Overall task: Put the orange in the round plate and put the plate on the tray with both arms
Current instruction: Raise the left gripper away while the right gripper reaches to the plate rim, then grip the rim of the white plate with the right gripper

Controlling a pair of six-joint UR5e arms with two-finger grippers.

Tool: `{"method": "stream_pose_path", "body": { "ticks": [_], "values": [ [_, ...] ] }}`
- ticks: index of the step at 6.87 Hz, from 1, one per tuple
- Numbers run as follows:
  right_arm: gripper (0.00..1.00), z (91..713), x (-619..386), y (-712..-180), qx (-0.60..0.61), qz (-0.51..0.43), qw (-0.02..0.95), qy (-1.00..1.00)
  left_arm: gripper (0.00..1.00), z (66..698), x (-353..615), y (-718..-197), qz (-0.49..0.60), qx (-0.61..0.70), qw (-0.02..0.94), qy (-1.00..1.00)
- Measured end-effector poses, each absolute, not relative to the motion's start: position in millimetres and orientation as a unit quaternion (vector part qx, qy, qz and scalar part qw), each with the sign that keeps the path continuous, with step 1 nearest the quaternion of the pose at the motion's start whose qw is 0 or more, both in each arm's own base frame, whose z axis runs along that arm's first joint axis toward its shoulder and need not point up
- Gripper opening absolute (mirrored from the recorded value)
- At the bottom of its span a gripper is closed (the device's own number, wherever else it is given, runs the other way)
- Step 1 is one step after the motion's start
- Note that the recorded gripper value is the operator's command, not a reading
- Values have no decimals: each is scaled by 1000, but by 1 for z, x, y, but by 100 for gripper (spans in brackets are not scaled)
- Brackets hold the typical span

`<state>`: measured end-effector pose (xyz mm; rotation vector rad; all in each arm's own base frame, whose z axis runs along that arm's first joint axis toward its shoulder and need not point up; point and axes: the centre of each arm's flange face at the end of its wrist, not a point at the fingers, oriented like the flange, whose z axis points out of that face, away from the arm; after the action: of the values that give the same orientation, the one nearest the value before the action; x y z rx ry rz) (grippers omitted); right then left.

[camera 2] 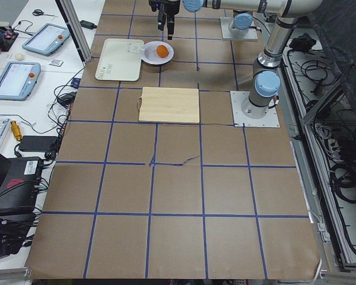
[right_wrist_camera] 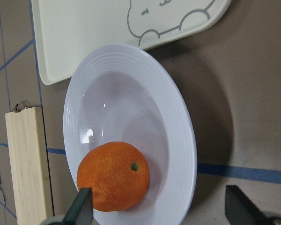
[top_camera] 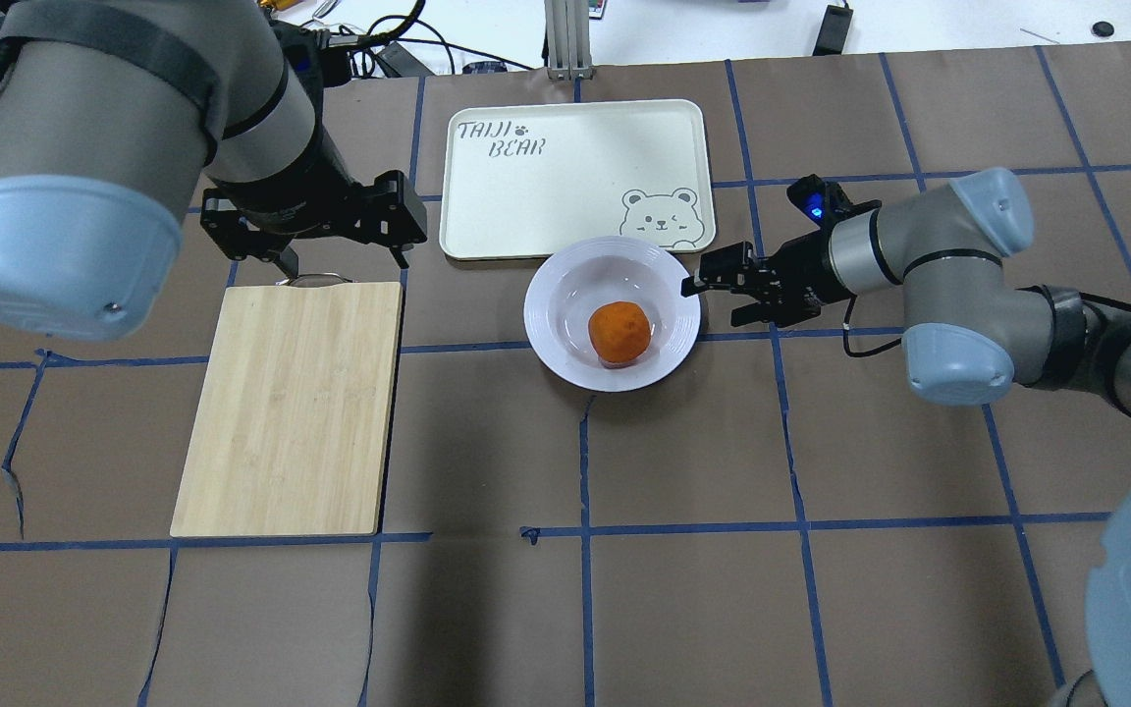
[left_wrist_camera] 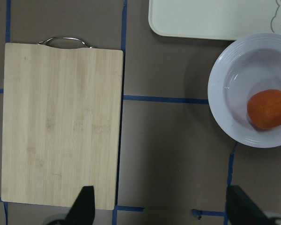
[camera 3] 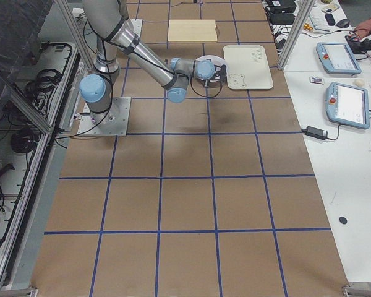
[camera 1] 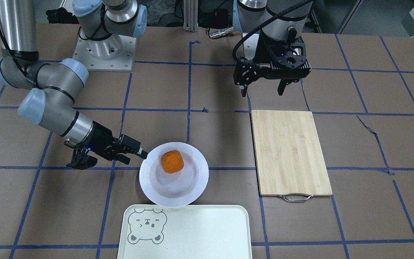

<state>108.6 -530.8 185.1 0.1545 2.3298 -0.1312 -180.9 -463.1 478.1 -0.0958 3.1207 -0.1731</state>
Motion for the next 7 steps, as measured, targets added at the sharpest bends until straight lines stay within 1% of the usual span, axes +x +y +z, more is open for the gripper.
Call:
{"method": "stream_pose_path", "body": {
  "ticks": [3, 4, 5, 7],
  "values": [
    [99, 146, 115, -531, 37, -51, 439, 896, 100, 498, -146, -480, -54, -13, 9, 998],
    [91, 138, 118, -531, 34, -52, 452, 890, 100, 504, -145, -483, -52, -14, 9, 998],
    [75, 136, 120, -531, 32, -52, 460, 886, 100, 507, -146, -485, -49, -26, 8, 998],
    [33, 135, 126, -531, 33, -49, 481, 875, 100, 508, -154, -487, -47, -54, 6, 997]
  ]
}}
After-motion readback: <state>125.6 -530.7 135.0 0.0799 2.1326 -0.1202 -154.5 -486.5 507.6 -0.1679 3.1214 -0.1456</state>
